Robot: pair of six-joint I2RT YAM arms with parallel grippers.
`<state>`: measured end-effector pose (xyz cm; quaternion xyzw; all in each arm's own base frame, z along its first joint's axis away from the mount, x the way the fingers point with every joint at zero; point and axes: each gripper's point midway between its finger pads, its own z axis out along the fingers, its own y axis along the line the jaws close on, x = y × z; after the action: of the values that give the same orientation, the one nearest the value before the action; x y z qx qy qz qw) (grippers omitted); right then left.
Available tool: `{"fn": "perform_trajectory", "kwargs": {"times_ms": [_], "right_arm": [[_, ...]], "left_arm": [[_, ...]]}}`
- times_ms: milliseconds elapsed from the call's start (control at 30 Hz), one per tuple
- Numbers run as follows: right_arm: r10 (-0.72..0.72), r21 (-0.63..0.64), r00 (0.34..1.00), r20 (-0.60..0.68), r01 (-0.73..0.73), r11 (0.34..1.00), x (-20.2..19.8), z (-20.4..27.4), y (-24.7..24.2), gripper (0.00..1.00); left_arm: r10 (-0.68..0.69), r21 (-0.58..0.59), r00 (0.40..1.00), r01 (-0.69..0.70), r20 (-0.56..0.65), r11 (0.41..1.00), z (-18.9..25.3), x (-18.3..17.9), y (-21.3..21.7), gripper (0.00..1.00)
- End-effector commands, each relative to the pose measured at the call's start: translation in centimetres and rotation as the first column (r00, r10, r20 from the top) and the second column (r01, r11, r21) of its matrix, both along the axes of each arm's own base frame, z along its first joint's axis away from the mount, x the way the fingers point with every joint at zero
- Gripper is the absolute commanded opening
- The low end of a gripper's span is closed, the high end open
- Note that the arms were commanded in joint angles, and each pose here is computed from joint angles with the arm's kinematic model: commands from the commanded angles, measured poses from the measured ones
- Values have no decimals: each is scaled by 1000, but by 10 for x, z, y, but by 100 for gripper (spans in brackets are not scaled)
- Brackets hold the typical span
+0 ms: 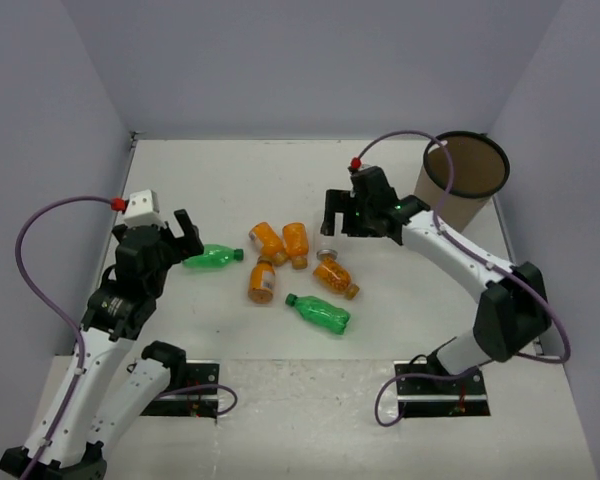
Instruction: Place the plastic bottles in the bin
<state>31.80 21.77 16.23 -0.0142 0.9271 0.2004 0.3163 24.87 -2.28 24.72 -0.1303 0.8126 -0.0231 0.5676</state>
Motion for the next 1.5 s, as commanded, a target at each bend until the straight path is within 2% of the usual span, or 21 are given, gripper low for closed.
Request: {"fn": "perform_trajectory", "kwargs": {"times_ms": [0, 167, 233, 333, 433, 467, 533, 567, 633, 733, 767, 833, 1000, 1100, 1267, 1467], "right_arm": [[-31, -123, 999, 13, 32, 992, 25, -11, 12, 99], [-47, -210, 997, -67, 32, 977, 39, -59, 25, 99], [-96, -274, 992, -86, 69, 959, 45, -81, 17, 99], [-87, -300, 988, -129, 45, 953, 45, -104, 20, 97], [-62, -296, 986, -157, 13, 955, 44, -115, 26, 85], [-60, -298, 986, -154, 11, 955, 44, -117, 26, 77], [-43, -284, 990, -136, 3, 959, 46, -112, 29, 72], [-38, -282, 991, -132, -1, 959, 46, -110, 29, 57], [-33, -280, 995, -89, 7, 960, 49, -92, 27, 39], [-26, -274, 1000, -2, 24, 962, 55, -60, 23, 34], [-41, -259, 997, 71, 58, 964, 59, -29, 18, 33], [-36, -265, 989, 144, 74, 961, 61, 3, 10, 31], [-88, -237, 913, 399, 195, 952, 66, 119, -33, 31], [-187, -200, 870, 457, 306, 931, 69, 162, -82, 31], [-395, -194, 780, 484, 536, 822, 68, 188, -181, 32], [-529, -186, 723, 444, 652, 735, 61, 180, -242, 39]], "left_arm": [[-40, -4, 999, 40, 25, 999, 3, 7, -8, 100], [-59, 2, 998, 59, 10, 998, 1, 9, -12, 100], [-62, 0, 998, 62, 15, 998, 2, 9, -12, 100], [-74, -6, 997, 74, 25, 997, 4, 8, -14, 100], [-82, -11, 996, 83, 31, 997, 5, 8, -15, 100], [-84, -10, 996, 85, 32, 996, 5, 8, -15, 100], [-88, -11, 996, 88, 36, 996, 6, 7, -16, 100], [-88, -11, 995, 88, 37, 996, 6, 7, -16, 100], [-89, -13, 995, 90, 43, 996, 8, 6, -16, 100], [-92, -13, 995, 93, 46, 996, 8, 6, -16, 100], [-95, -15, 995, 95, 44, 995, 8, 6, -17, 100], [-98, -15, 994, 99, 44, 995, 8, 6, -17, 100], [-97, -13, 994, 98, 45, 995, 8, 6, -17, 100], [-97, -14, 994, 98, 50, 995, 9, 5, -17, 100], [-101, -16, 994, 102, 51, 995, 9, 5, -18, 100], [-115, -16, 993, 115, 36, 993, 5, 8, -21, 100]]}}
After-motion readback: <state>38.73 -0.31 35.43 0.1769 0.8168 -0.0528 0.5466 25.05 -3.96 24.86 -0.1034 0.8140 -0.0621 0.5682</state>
